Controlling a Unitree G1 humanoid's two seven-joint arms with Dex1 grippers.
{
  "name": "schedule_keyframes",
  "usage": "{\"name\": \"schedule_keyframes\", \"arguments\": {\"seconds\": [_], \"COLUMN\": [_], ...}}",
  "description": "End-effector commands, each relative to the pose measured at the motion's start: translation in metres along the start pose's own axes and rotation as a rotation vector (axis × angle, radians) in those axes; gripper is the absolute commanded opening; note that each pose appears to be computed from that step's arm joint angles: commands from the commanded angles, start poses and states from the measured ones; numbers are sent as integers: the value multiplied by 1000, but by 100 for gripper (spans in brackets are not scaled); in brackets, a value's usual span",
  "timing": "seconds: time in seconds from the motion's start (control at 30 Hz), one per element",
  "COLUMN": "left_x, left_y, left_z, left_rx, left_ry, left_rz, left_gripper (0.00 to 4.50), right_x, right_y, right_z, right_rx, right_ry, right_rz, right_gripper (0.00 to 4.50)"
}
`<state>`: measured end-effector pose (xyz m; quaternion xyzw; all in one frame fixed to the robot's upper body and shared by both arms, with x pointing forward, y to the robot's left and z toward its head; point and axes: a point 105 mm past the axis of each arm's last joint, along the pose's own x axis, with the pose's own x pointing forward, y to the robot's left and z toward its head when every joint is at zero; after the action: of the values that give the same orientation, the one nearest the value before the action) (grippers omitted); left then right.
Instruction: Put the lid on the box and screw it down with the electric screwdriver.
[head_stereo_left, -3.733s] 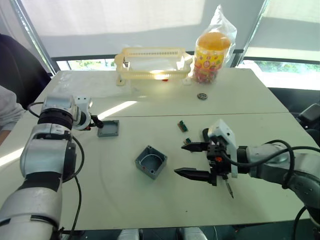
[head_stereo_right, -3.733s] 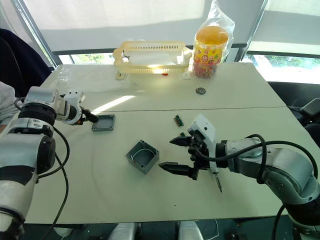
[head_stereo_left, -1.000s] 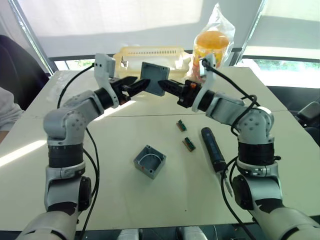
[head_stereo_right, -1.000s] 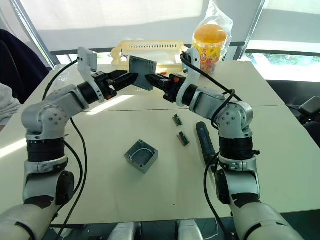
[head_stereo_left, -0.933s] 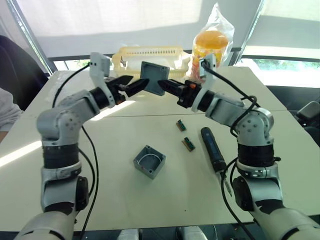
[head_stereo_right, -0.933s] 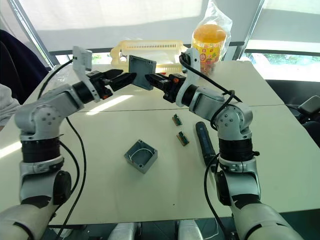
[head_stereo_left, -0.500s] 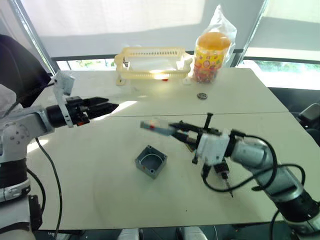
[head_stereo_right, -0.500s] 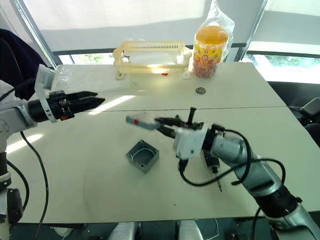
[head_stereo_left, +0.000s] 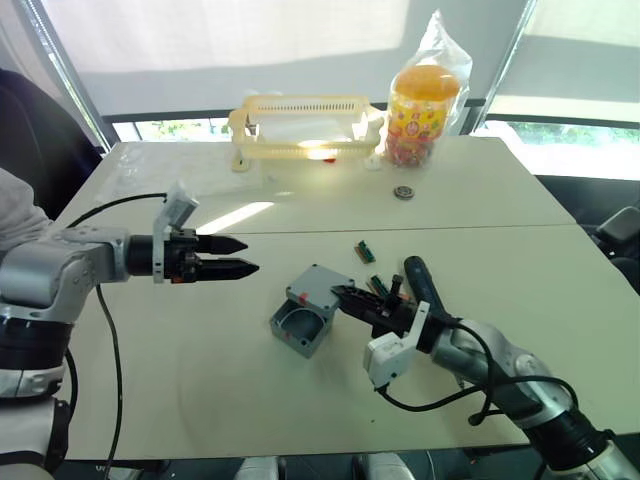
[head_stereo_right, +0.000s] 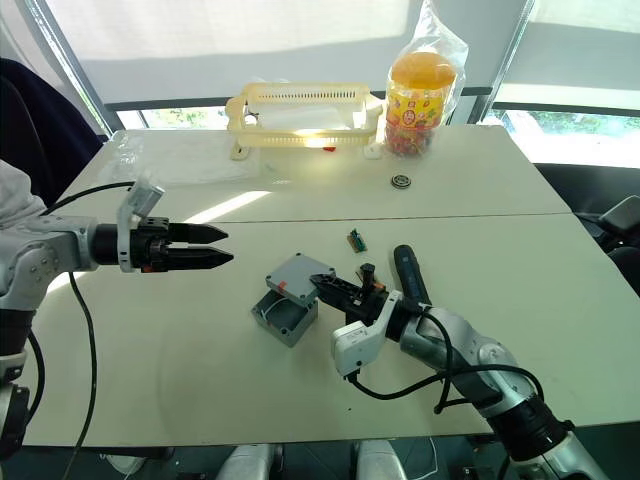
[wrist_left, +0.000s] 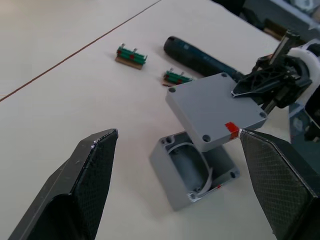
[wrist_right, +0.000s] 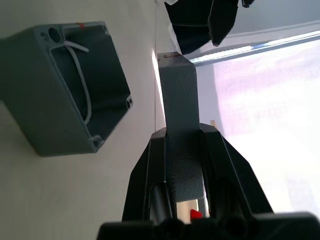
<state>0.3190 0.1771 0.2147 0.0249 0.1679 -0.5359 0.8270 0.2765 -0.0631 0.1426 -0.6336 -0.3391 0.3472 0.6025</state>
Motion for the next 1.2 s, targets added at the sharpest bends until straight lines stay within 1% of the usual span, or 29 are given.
{"name": "schedule_keyframes", "arguments": {"seconds": [0.03,0.13,0.27,0.4,0.5,0.7,1.0,1.2], "left_x": [0,1,2,5,8,15,19,31], "left_y": [-7,-8,-10,-14,-16,-22,-24,-31], "left_z": [13,13,13,12,10,8,7,2], "left_rx": [80,83,83,78,79,84,79,86], "left_ry": [9,12,10,6,13,18,16,27], "left_rz": [-38,-45,-53,-67,-79,-105,-122,-174], "left_gripper": [398,398,398,398,398,398,398,398], "right_x": [5,7,9,12,13,16,21,18], "right_y": [-4,-1,2,3,11,18,22,28], "right_z": [15,18,14,15,18,18,15,16], "right_rx": [-24,-25,-18,-31,-36,-41,-54,-47], "right_ry": [-71,-84,-58,-68,-91,-94,-82,-84], "right_rz": [-43,-38,-47,-44,-16,-2,1,17], "right_gripper": [17,17,17,17,17,17,17,17]}}
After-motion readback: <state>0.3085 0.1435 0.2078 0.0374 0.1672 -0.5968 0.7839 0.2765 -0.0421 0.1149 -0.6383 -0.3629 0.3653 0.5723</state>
